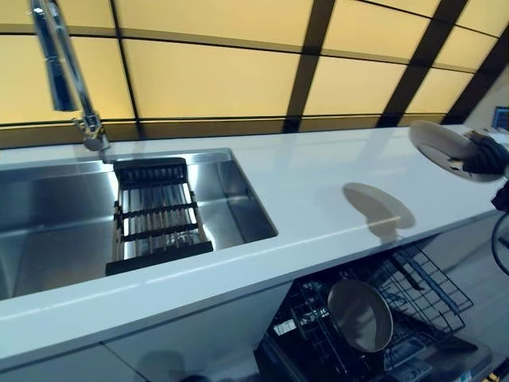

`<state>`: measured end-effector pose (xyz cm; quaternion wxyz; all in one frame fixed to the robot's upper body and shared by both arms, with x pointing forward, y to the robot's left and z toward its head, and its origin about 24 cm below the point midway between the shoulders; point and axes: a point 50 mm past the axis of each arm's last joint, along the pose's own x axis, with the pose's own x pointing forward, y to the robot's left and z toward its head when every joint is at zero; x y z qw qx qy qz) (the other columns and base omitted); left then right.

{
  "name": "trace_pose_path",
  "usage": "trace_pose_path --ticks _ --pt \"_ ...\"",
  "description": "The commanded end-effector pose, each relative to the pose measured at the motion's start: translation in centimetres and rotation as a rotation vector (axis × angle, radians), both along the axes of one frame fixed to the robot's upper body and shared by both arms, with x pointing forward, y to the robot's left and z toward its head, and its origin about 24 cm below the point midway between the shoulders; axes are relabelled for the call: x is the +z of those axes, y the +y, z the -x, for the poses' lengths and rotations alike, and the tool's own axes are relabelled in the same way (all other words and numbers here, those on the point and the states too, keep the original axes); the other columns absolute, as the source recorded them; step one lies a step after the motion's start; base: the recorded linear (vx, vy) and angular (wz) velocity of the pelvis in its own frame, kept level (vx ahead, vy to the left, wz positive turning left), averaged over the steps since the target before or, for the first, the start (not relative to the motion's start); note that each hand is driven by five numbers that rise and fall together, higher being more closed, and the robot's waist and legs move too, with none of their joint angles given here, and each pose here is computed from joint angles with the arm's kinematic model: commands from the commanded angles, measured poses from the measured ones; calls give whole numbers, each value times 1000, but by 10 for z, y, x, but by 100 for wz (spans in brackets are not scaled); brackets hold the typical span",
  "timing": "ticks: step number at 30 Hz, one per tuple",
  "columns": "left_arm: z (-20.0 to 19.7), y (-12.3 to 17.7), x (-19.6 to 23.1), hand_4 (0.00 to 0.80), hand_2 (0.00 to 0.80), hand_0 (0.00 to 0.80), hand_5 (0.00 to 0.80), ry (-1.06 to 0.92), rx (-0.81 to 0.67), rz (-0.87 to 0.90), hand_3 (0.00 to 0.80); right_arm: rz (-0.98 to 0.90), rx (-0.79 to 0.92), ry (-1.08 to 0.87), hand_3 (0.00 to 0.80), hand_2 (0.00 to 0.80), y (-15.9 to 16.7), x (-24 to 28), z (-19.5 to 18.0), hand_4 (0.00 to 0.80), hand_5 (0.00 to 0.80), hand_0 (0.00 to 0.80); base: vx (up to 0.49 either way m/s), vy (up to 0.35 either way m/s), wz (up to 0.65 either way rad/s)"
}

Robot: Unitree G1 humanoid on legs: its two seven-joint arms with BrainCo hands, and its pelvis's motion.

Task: Take plates into dishwasher

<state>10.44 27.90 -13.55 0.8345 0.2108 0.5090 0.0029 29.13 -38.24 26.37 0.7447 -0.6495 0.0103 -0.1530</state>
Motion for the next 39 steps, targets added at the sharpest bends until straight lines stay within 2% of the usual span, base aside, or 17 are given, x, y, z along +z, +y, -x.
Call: trace_pose_path --ticks 1,4,8,12,21,30,39 --pt "-6 5 3 0 0 0 0 -9 -55 -13 0 -72 -80 -239 800 800 -24 49 29 800 800 800 -18 -22 -9" --pt "-5 5 3 0 0 0 0 0 -68 -11 0 -180 -99 -246 800 800 -38 32 43 800 800 800 -34 -44 -19" --pt "-7 6 4 0 0 0 0 1 -92 -9 0 -356 -72 -203 800 800 -42 -5 55 800 800 800 -18 -49 -18" --pt "-11 3 5 0 0 0 0 -11 -109 -2 0 -446 -55 -157 800 800 -42 -34 59 800 800 800 -17 -32 -11" --pt "-21 0 7 0 0 0 0 -36 -123 11 0 -811 25 -18 800 800 -19 -102 54 800 800 800 -24 -10 -4" --pt "-23 -4 6 0 0 0 0 -37 -120 16 0 -896 32 17 800 800 -5 -127 43 800 800 800 -3 -13 0" --pt "-41 0 16 0 0 0 0 -117 -96 23 0 -847 48 -48 800 800 3 -102 15 800 800 800 -108 -29 0"
